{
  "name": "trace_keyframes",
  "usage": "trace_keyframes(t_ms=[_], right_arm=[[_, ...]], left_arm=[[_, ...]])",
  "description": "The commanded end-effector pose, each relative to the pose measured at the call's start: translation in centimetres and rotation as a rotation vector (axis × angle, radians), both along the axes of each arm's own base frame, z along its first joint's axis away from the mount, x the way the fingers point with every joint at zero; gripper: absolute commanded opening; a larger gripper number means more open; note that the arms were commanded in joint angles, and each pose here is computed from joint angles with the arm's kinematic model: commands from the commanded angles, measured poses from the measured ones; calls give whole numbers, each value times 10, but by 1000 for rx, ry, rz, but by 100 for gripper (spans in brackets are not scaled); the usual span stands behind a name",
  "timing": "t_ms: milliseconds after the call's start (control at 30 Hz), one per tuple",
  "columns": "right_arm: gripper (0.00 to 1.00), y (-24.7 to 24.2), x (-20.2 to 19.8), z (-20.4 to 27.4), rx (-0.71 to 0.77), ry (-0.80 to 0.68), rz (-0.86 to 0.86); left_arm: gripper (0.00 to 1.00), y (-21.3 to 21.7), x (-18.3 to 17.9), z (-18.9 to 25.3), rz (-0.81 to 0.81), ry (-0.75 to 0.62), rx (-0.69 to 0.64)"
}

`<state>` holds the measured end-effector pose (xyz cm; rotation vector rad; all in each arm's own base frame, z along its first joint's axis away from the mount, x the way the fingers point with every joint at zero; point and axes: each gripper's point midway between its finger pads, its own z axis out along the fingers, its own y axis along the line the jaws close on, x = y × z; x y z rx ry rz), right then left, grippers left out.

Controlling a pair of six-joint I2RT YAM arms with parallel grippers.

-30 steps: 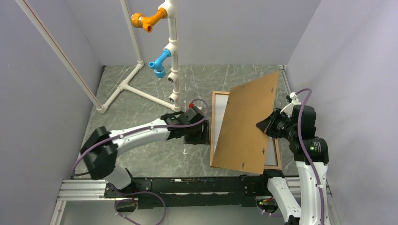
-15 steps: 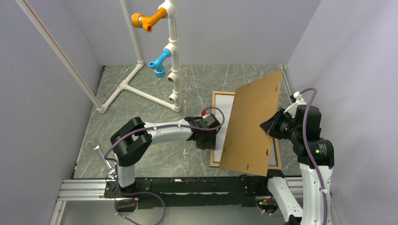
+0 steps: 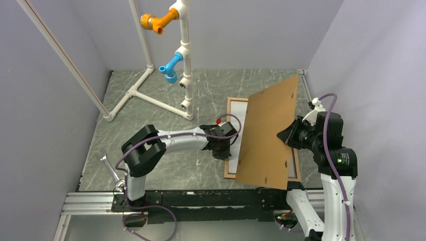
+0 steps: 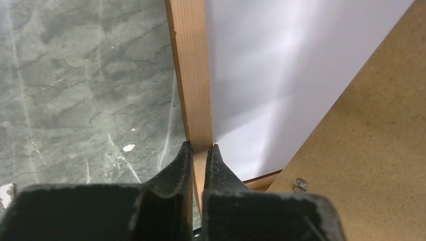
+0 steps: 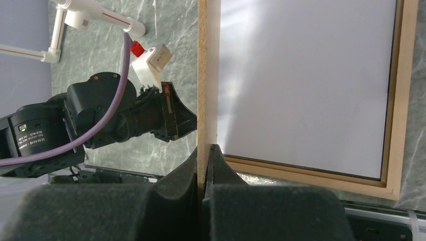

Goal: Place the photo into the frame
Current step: Move the photo frame to the center of the board, then place the photo frame item in the photo frame.

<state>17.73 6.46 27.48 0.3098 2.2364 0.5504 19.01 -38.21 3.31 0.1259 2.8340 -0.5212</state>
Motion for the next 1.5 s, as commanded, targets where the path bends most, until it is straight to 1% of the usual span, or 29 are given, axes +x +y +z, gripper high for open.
trace_keyframes(t_ms=[0,133,300,600,700,867,1133,1200,1267,1367,1433,1467], right_arm=[[0,12,5,22,40,-97,63],[0,24,3,24,88,-111,123],[0,29,2,24,108,-119,145],[0,34,2,17,140,-110,163],[0,35,3,14,148,-110,167],[0,39,4,10,174,-103,183],[0,46,4,15,209,-112,211],[0,46,4,16,210,-113,216],[0,47,5,16,212,-105,222],[0,51,7,21,233,-105,244],[0,53,10,25,243,-109,255],[0,54,11,27,247,-110,259]], left_arm=[[0,37,8,-12,69,-17,81],[0,56,11,-6,120,-27,88],[0,77,10,-5,169,-20,80],[0,118,-4,-10,265,-7,130],[0,130,-9,-9,287,-12,128],[0,144,-12,-6,298,-35,131],[0,145,-10,-6,252,-45,147],[3,142,-8,-2,236,-57,141],[9,140,-4,4,220,-78,136],[20,135,1,17,198,-103,108],[36,130,3,27,178,-122,81],[47,128,4,32,173,-130,68]])
